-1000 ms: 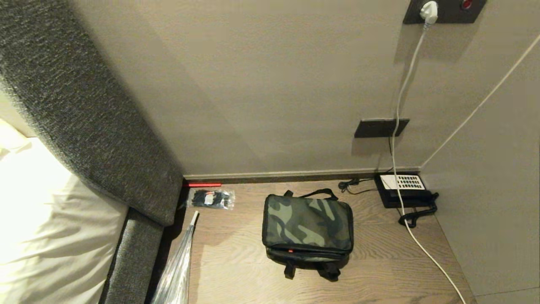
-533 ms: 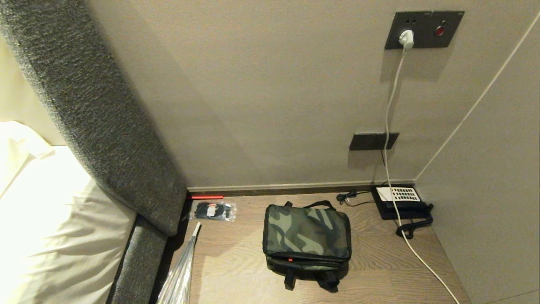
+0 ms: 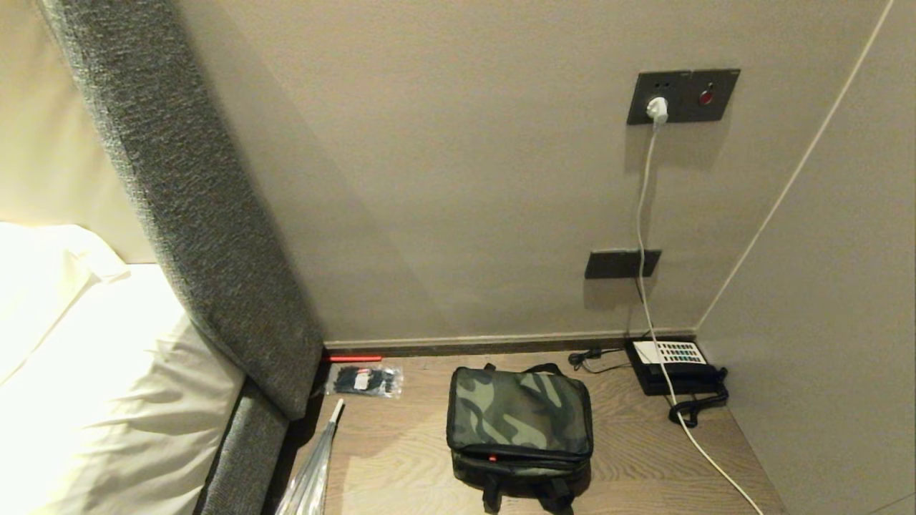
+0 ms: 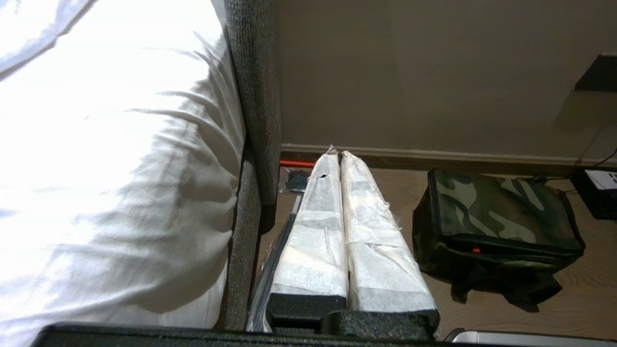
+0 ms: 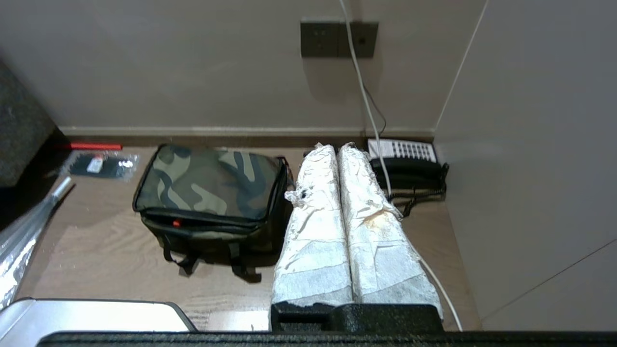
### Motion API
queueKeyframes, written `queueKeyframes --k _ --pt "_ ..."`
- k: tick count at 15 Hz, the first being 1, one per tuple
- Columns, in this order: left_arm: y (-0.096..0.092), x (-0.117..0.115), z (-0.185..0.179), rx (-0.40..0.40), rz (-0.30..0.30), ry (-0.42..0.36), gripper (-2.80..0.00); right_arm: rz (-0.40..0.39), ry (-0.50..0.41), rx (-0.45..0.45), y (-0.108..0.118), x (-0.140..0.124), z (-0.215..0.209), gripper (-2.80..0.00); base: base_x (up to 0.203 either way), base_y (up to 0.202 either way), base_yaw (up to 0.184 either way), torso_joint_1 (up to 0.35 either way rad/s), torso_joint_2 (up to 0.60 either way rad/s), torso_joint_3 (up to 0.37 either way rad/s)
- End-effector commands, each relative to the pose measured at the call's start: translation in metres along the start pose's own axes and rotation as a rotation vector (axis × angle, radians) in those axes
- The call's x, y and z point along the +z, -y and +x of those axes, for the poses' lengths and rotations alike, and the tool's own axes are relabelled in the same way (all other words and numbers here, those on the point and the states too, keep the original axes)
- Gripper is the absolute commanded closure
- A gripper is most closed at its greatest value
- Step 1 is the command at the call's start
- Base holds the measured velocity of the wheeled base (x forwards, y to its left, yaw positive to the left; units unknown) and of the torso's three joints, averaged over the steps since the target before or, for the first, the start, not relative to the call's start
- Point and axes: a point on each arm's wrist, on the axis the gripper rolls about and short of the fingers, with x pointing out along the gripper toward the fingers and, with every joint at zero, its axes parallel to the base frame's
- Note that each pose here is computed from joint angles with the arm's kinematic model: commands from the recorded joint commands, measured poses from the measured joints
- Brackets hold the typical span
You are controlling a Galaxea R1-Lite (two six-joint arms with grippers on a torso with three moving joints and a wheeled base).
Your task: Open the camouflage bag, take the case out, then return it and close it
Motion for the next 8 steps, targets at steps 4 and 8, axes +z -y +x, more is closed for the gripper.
queueKeyframes --k 4,8 --pt "0.0000 -0.0009 0.0001 0.001 0.000 -0.001 0.00 -0.001 0.004 0.001 0.0000 -0.0002 -0.0003 0.00 0.000 0.000 0.000 0.001 0.00 0.202" --pt "0.0000 -0.0009 0.0001 0.000 0.000 -0.001 0.00 -0.001 0.005 0.000 0.0000 -0.0001 -0.0003 0.00 0.000 0.000 0.000 0.004 0.00 0.199"
